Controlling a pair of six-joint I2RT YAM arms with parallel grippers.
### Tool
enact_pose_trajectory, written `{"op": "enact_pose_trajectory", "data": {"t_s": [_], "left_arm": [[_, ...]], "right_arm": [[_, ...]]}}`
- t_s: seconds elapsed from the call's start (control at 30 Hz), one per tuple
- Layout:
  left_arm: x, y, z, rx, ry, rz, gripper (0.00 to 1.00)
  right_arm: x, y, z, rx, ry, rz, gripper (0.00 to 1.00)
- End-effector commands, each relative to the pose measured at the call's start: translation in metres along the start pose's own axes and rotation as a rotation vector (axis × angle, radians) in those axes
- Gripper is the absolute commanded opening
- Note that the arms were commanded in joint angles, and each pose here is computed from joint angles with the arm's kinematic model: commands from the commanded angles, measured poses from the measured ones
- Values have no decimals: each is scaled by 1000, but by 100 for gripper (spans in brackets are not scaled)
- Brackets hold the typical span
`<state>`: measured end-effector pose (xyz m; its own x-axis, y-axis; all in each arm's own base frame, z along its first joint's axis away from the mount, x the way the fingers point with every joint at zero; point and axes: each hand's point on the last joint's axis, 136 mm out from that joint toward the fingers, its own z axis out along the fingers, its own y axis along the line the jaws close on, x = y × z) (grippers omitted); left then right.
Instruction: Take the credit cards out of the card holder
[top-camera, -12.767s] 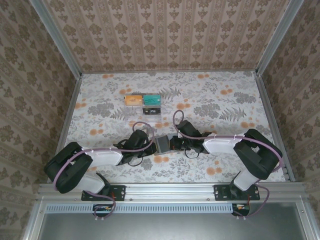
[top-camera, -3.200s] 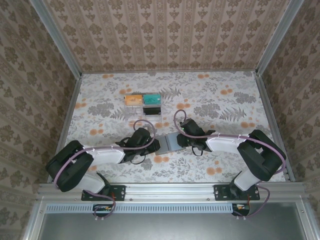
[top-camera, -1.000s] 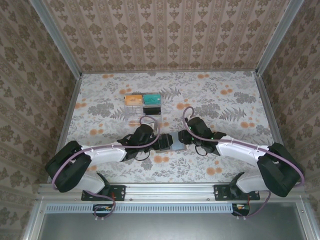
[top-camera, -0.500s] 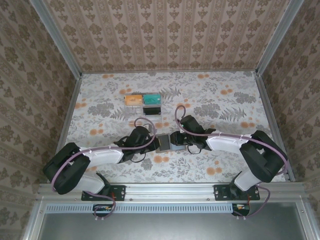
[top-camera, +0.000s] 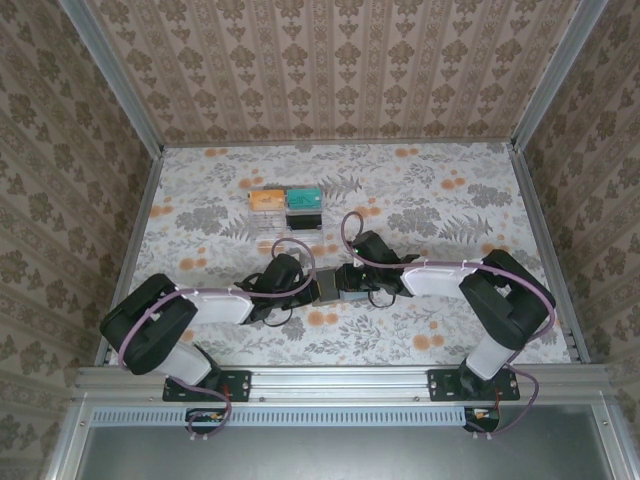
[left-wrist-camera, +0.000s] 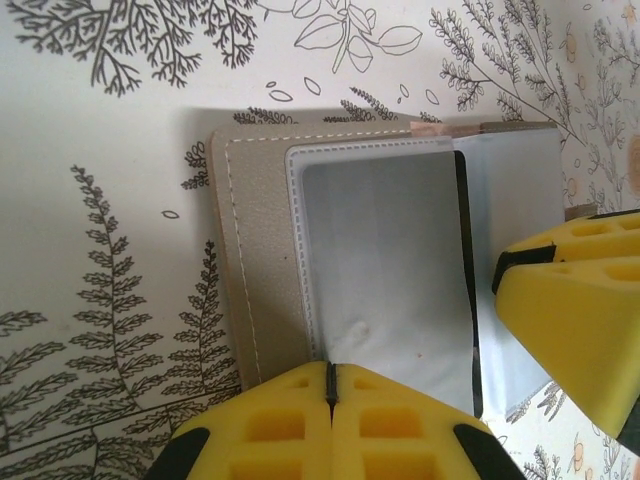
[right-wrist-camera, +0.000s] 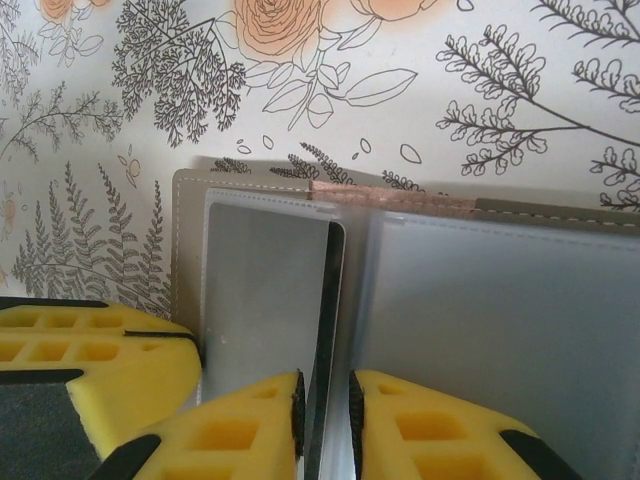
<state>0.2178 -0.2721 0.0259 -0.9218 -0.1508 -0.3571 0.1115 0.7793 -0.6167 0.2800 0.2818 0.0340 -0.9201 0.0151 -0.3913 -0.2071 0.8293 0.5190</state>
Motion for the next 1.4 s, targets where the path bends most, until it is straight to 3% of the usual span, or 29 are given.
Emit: {"op": "enact_pose_trajectory", "data": {"t_s": [0.0, 0.3, 0.47, 1.0, 1.1, 1.37], "left_arm": [[-1, 1, 2, 3, 5, -15, 0], [1, 1, 4, 4, 14, -19, 0], [1, 0, 3, 8, 14, -18, 0], [3, 8, -2, -16, 5, -24, 0], [2, 8, -1, -15, 8, -21, 0], [3, 7, 1, -13, 17, -18, 0]], "right_arm": [[0, 5, 6, -15, 16, 13, 22], [2, 8, 9, -35, 28, 22, 16], [1, 9, 8, -33, 25, 19, 0], [-4, -8, -11, -1, -11, 24, 0], [-4, -2, -7, -41, -4, 29, 17], [-1, 0, 8, -72, 21, 52, 21]]}}
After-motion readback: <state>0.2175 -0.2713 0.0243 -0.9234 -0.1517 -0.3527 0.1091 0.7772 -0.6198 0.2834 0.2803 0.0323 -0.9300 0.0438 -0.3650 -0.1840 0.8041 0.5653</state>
